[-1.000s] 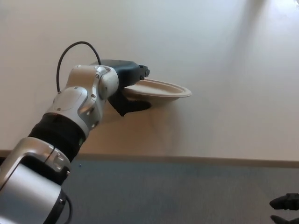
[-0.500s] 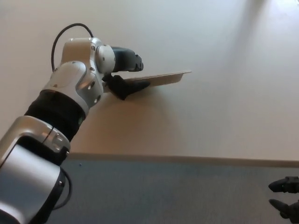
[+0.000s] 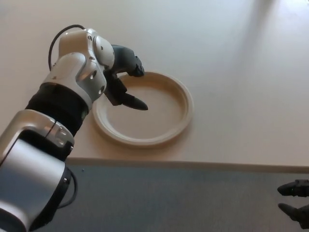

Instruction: A person passes a plate to the robot and the robot grabs it with its left hand and places it at the centre of the table infront of it

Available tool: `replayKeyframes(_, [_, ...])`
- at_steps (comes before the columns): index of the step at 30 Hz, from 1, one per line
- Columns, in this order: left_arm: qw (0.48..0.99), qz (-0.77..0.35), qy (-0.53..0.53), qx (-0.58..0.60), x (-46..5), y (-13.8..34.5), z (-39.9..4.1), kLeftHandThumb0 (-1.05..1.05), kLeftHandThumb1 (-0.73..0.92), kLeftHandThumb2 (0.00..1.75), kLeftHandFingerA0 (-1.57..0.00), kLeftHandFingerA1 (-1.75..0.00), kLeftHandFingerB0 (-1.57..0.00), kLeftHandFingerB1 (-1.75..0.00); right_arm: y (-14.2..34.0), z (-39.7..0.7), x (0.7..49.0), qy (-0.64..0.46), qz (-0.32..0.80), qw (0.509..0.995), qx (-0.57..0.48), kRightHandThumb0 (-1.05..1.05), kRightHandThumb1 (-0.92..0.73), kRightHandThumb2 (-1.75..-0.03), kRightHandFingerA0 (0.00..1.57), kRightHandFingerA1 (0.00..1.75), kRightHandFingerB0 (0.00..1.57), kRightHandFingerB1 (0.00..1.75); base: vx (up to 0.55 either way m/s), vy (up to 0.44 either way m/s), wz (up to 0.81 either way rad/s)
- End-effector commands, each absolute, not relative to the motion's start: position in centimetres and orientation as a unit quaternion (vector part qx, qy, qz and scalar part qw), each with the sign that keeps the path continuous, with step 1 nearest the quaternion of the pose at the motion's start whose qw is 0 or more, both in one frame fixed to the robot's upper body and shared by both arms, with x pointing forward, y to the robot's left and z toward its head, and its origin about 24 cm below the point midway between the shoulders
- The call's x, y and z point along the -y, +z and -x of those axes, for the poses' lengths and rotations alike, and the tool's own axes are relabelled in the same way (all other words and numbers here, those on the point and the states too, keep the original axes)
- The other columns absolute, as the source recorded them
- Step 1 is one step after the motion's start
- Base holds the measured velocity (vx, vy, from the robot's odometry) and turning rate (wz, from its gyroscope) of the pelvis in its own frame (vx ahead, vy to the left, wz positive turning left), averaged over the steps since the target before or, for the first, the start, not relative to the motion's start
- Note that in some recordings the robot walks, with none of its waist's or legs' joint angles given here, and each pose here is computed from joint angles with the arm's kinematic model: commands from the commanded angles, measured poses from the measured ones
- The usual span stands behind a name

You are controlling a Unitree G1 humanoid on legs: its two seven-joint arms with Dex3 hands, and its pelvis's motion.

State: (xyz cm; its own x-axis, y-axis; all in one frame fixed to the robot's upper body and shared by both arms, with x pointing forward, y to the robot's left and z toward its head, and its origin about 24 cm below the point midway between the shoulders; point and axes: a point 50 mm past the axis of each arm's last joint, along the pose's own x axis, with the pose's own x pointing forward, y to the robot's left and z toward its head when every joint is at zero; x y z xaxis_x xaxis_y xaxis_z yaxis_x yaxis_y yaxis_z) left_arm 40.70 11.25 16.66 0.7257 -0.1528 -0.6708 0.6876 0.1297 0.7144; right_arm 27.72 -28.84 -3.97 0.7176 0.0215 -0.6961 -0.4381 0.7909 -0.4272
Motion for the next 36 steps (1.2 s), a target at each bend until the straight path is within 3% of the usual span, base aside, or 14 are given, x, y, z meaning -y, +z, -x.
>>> replayKeyframes(1, [0.68, -0.65, -0.265, -0.213, -10.8, 16.6, -41.0, -0.55, 0.38, 0.82, 0.0, 0.0, 0.0, -0.02, -3.4, -28.0, 29.5, 0.117, 0.294, 0.881, -0.352, -0.73, -0.67, -0.6, 0.53, 0.71, 0.19, 0.41, 0.0, 0.0, 0.0])
replayKeyframes(7, [0.658, -0.669, -0.273, -0.214, -10.8, 16.3, -40.9, -1.03, 0.67, 0.6, 0.0, 0.0, 0.0, 0.0, -3.1, -28.4, 29.5, 0.115, 0.301, 0.88, -0.35, -0.72, -0.67, -0.6, 0.6, 0.73, 0.19, 0.41, 0.0, 0.0, 0.0])
replayKeyframes(10, [0.63, -0.695, -0.283, -0.201, -10.7, 16.1, -40.8, -1.03, 0.75, 0.62, 0.0, 0.0, 0.0, 0.0, -3.1, -28.4, 29.4, 0.117, 0.303, 0.879, -0.35, -0.72, -0.68, -0.6, 0.53, 0.68, 0.19, 0.4, 0.0, 0.0, 0.0])
replayKeyframes(15, [0.733, -0.603, -0.267, -0.167, -11.7, 16.7, -40.9, -1.05, 0.8, 0.65, 0.0, 0.0, 0.0, 0.0, -3.0, -28.3, 29.5, 0.123, 0.3, 0.881, -0.345, -0.74, -0.67, -0.6, 0.26, 0.58, 0.17, 0.41, 0.0, 0.0, 0.0])
replayKeyframes(16, [0.756, -0.588, -0.262, -0.119, -12.0, 17.8, -40.6, -1.02, 0.63, 1.09, 0.0, -0.04, 0.0, 0.0, -3.0, -28.3, 29.5, 0.121, 0.298, 0.881, -0.346, -0.74, -0.68, -0.61, 0.28, 0.58, 0.18, 0.4, 0.0, 0.0, 0.0])
replayKeyframes(18, [0.78, -0.577, -0.239, -0.038, -12.1, 20.2, -39.6, -1.04, 0.63, 1.1, 0.0, 0.0, 0.0, -0.01, -3.0, -28.3, 29.5, 0.121, 0.292, 0.883, -0.346, -0.74, -0.68, -0.61, 0.28, 0.59, 0.18, 0.41, 0.0, 0.0, 0.0])
replayKeyframes(19, [0.785, -0.573, -0.234, 0.004, -12.2, 21.2, -38.7, -1.04, 0.66, 1.1, 0.0, -0.03, 0.0, -0.01, -3.3, -28.0, 29.5, 0.124, 0.296, 0.881, -0.347, -0.76, -0.53, -0.91, 0.29, 0.63, 0.14, 0.5, 0.0, 0.0, 0.0])
replayKeyframes(20, [0.796, -0.559, -0.228, 0.044, -12.2, 22.0, -37.7, -0.95, 0.62, 1.07, -0.01, -0.13, 0.0, -0.08, -3.5, -27.8, 29.5, 0.125, 0.294, 0.881, -0.349, -0.76, -0.68, -0.61, 0.29, 0.61, 0.18, 0.42, 0.0, 0.0, 0.0])
replayKeyframes(22, [0.816, -0.521, -0.218, 0.122, -12.9, 23.5, -35.1, -0.92, 0.63, 1.08, 0.0, -0.15, 0.0, -0.1, -4.1, -27.1, 29.5, 0.127, 0.29, 0.878, -0.358, -0.79, -0.54, -0.89, 0.2, 0.59, 0.14, 0.49, 0.0, 0.0, 0.0])
replayKeyframes(24, [0.819, -0.512, -0.215, 0.146, -13.3, 23.9, -33.9, -1.03, 0.72, 0.76, 0.0, -0.21, 0.0, -0.07, -4.4, -26.7, 29.6, 0.129, 0.295, 0.875, -0.362, -0.78, -0.7, -0.61, 0.27, 0.58, 0.19, 0.4, 0.0, 0.0, 0.0])
replayKeyframes(26, [0.82, -0.497, -0.206, 0.196, -14.2, 23.9, -31.4, -0.92, 0.68, 1.11, -0.02, -0.22, 0.0, -0.1, -5.1, -25.9, 29.6, 0.134, 0.304, 0.867, -0.372, -0.75, -0.7, -0.61, 0.28, 0.58, 0.18, 0.41, 0.0, 0.0, 0.0])
replayKeyframes(32, [0.843, -0.434, -0.209, 0.241, -17.0, 22.3, -25.0, -0.93, 0.7, 1.06, -0.06, -0.23, -0.06, -0.11, -7.4, -22.9, 29.8, 0.141, 0.295, 0.852, -0.41, -0.77, -0.53, -0.93, 0.32, 0.63, 0.13, 0.5, 0.0, 0.0, 0.0])
replayKeyframes(35, [0.841, -0.436, -0.206, 0.245, -18.0, 21.1, -21.7, -0.91, 0.69, 1.06, -0.08, -0.34, -0.08, -0.17, -8.4, -21.3, 29.9, 0.143, 0.296, 0.842, -0.428, -0.77, -0.69, -0.61, 0.31, 0.57, 0.2, 0.4, 0.0, 0.0, 0.0])
replayKeyframes(36, [0.845, -0.43, -0.209, 0.24, -18.2, 20.5, -21.1, -0.9, 0.69, 1.05, -0.08, -0.36, -0.08, -0.18, -8.6, -20.9, 30.0, 0.143, 0.298, 0.839, -0.433, -0.77, -0.53, -0.93, 0.31, 0.62, 0.15, 0.49, 0.0, 0.0, 0.0])
